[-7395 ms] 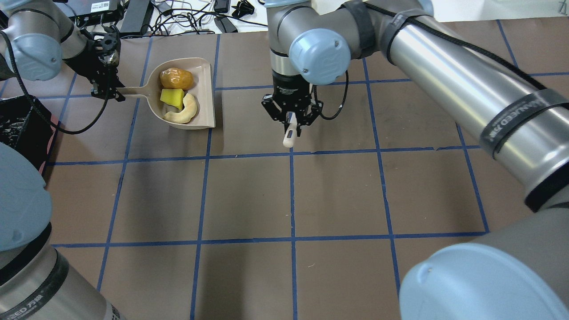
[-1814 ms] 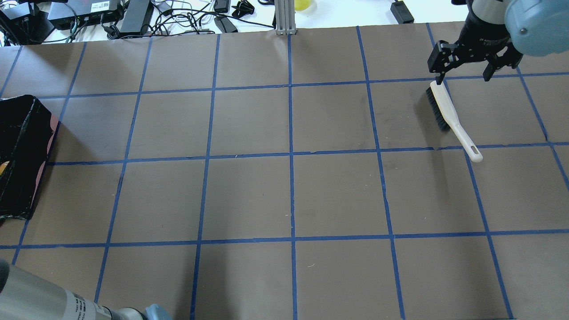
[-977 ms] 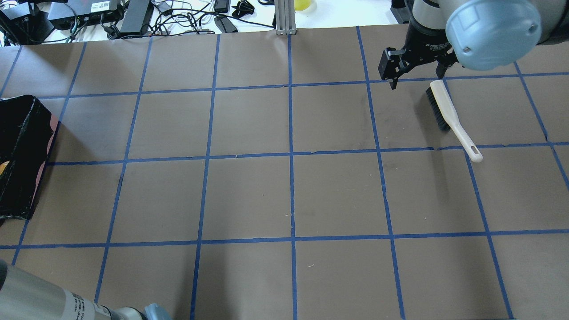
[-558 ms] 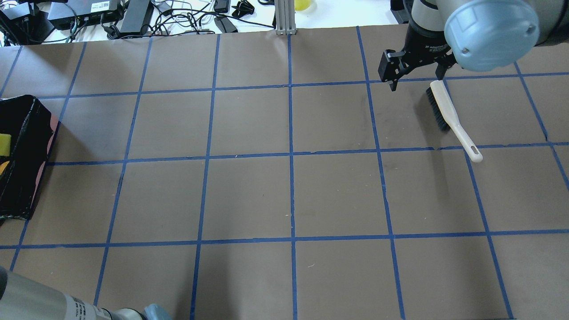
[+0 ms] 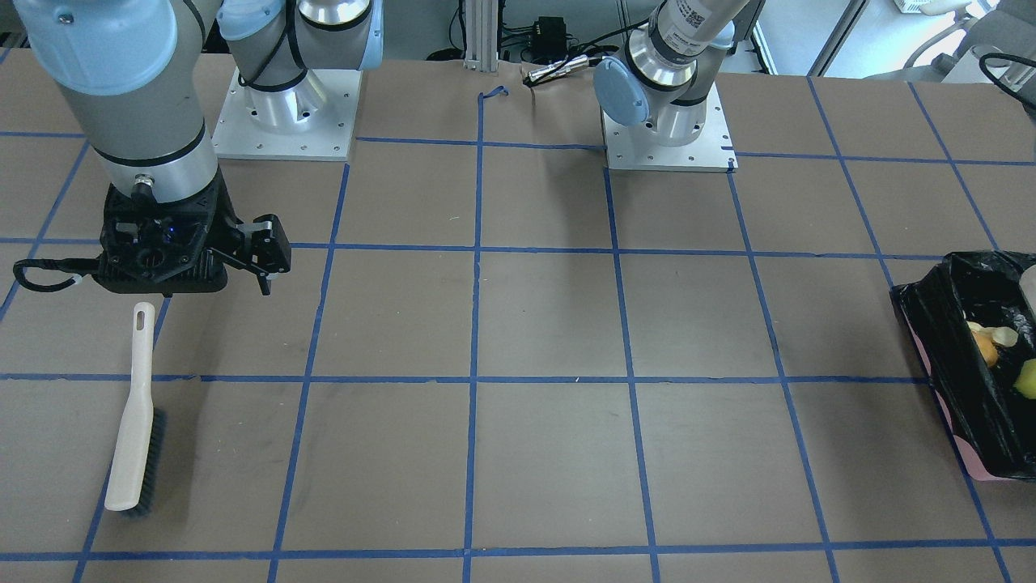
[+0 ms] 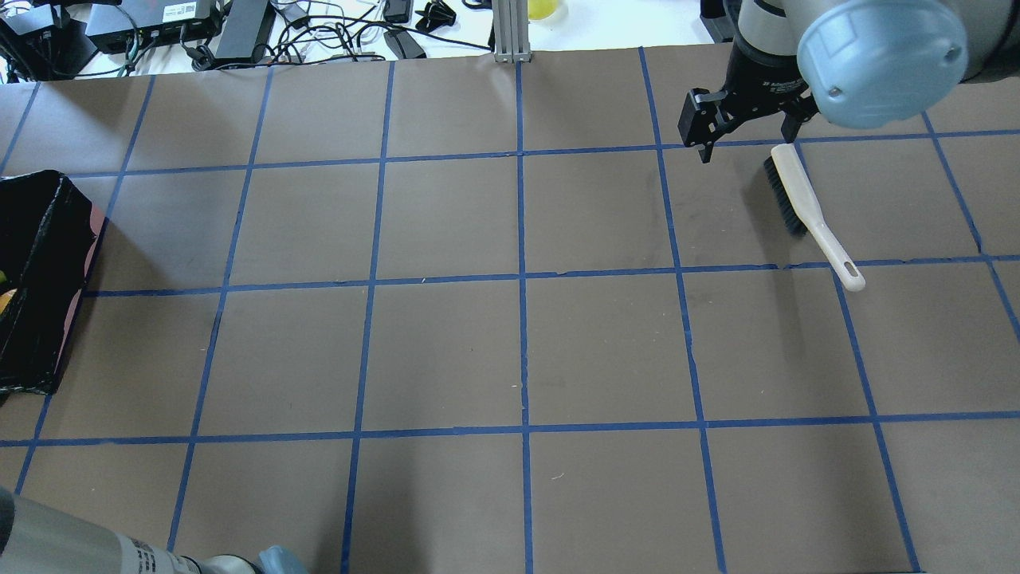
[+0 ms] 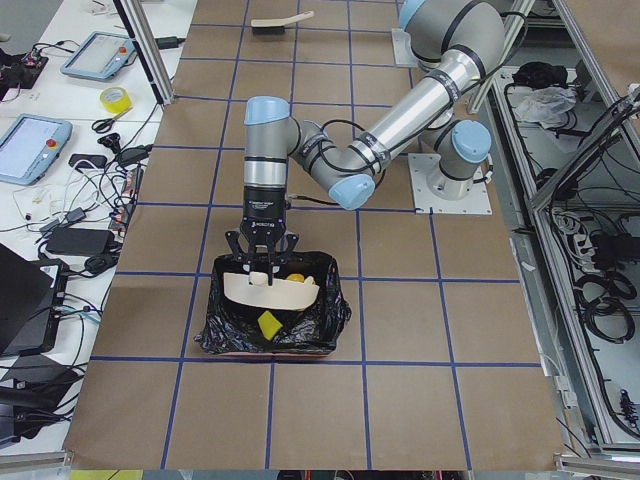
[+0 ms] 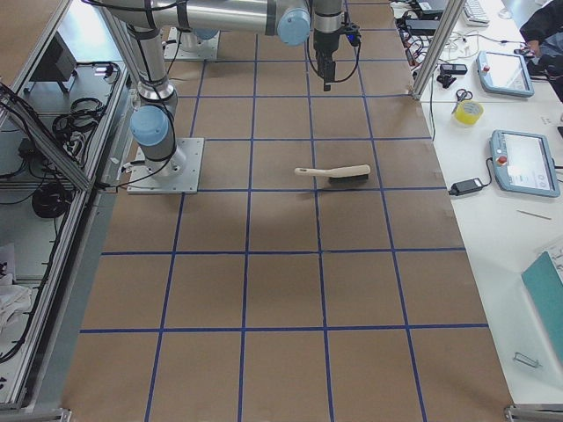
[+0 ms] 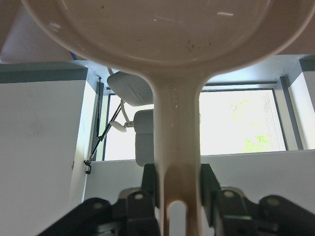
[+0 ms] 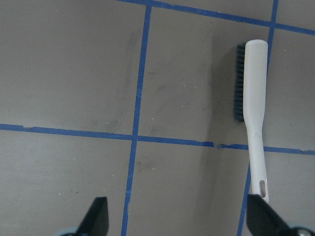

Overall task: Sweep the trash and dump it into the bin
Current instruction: 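Raise the right gripper from the brush while left holds dustpan over bin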

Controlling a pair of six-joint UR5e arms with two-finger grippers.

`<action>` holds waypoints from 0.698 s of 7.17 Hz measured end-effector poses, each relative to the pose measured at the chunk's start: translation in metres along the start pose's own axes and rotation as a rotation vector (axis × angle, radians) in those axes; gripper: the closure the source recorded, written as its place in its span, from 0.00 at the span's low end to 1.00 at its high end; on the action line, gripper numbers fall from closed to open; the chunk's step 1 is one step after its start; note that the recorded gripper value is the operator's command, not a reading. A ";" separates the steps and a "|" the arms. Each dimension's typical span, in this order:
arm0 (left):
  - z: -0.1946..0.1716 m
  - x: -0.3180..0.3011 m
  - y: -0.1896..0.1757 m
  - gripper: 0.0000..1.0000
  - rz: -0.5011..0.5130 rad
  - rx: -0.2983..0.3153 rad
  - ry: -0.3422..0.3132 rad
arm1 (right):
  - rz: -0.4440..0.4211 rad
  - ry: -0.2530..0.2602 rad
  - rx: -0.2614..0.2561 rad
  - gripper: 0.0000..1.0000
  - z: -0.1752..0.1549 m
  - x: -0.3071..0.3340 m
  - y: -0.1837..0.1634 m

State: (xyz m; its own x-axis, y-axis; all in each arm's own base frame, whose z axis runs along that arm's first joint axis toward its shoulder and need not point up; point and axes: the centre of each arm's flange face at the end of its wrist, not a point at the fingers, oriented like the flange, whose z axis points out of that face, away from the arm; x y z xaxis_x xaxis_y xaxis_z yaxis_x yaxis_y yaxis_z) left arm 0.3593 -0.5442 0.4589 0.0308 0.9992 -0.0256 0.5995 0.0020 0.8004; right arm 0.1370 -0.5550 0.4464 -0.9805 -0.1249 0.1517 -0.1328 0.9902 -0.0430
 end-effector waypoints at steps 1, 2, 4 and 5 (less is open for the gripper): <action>-0.007 0.001 0.003 1.00 0.010 0.020 0.002 | 0.000 0.000 0.000 0.00 0.000 0.000 0.000; -0.018 0.001 0.012 1.00 0.024 0.048 0.005 | 0.000 0.000 0.000 0.00 0.001 0.000 0.000; -0.044 -0.006 0.038 1.00 0.059 0.132 0.001 | 0.000 0.000 0.000 0.00 0.001 0.000 -0.001; -0.059 -0.013 0.045 1.00 0.083 0.204 -0.026 | 0.001 0.001 0.000 0.00 0.001 0.000 0.000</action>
State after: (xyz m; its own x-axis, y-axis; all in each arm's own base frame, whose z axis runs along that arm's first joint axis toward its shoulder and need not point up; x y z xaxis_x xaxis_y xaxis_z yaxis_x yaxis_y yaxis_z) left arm 0.3390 -0.5553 0.5307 0.1055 0.9943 0.0177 0.7432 -0.0907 0.6629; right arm 0.1369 -0.5555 0.4451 -0.9805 -0.1240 0.1526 -0.1319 0.9903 -0.0427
